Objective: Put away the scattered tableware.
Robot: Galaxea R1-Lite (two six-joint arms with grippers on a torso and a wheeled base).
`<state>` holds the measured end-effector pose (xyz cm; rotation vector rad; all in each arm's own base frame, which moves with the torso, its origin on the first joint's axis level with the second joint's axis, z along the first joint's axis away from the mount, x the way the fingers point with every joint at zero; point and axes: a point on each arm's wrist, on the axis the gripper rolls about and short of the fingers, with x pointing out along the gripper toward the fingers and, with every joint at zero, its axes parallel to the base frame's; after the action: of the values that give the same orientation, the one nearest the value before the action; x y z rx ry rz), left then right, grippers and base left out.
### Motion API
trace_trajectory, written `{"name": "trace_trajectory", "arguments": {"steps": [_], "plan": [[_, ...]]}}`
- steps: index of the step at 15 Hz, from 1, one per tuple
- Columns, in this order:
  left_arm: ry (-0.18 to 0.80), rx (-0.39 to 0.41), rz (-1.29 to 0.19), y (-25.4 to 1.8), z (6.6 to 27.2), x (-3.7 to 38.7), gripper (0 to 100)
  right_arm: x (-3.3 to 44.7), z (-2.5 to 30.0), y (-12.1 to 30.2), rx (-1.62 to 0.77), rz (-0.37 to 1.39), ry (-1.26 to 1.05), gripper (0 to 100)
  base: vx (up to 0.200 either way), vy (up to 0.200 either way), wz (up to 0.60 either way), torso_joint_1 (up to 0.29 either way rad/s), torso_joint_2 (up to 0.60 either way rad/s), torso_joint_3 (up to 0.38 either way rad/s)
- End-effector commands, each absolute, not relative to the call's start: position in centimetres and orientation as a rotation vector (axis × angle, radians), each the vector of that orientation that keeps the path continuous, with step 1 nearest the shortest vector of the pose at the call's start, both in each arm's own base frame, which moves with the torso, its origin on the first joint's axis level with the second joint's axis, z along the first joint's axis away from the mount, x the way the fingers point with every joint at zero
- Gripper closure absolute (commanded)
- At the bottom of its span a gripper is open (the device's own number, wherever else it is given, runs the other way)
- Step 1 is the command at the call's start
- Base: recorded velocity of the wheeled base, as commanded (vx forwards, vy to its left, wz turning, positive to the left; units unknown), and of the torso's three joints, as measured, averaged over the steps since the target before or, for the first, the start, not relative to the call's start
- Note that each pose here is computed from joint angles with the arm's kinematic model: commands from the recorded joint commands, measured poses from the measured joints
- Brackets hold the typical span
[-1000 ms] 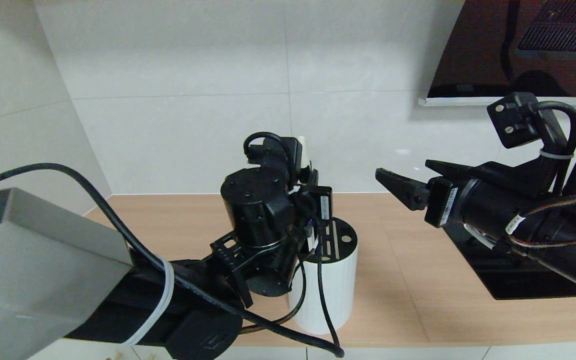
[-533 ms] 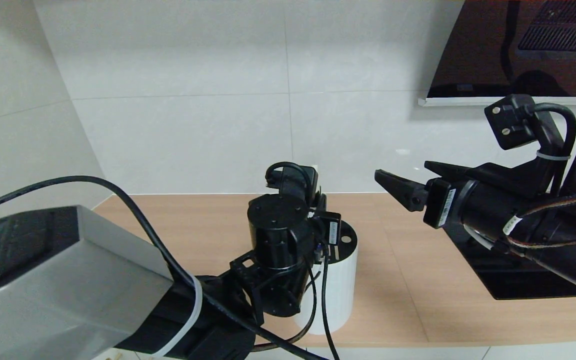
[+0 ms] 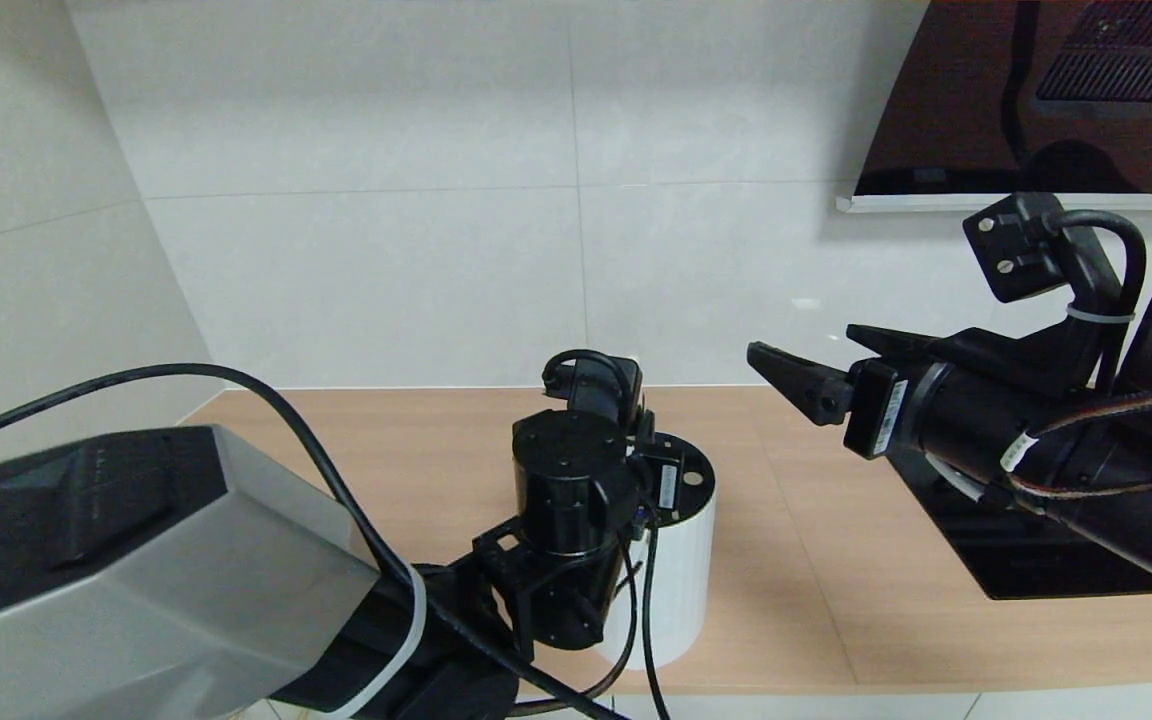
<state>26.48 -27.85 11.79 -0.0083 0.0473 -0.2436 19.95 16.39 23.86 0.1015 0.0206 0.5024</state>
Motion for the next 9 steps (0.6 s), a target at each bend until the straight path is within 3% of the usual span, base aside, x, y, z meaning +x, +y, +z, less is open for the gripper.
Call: {"name": "trace_trajectory", "arguments": {"steps": [1,4,5,9], "plan": [[0.048,-0.008,-0.243,-27.86,11.73,26.49,100,19.99,23.80,16.43,0.100,0.503,0.023,0,0.000,0.000,0.00,0.000,0.00,0.000],[0.048,-0.008,-0.243,-27.86,11.73,26.49,100,19.99,23.82,16.43,0.101,0.503,0.021,0,0.000,0.000,0.00,0.000,0.00,0.000],[0.048,-0.008,-0.243,-27.86,11.73,26.49,0,19.99,23.82,16.43,0.101,0.503,0.021,0,0.000,0.000,0.00,0.000,0.00,0.000],[0.047,-0.009,-0.243,-27.84,11.79,26.47,0,19.99,23.82,16.43,0.101,0.501,0.021,0,0.000,0.000,0.00,0.000,0.00,0.000]]}}
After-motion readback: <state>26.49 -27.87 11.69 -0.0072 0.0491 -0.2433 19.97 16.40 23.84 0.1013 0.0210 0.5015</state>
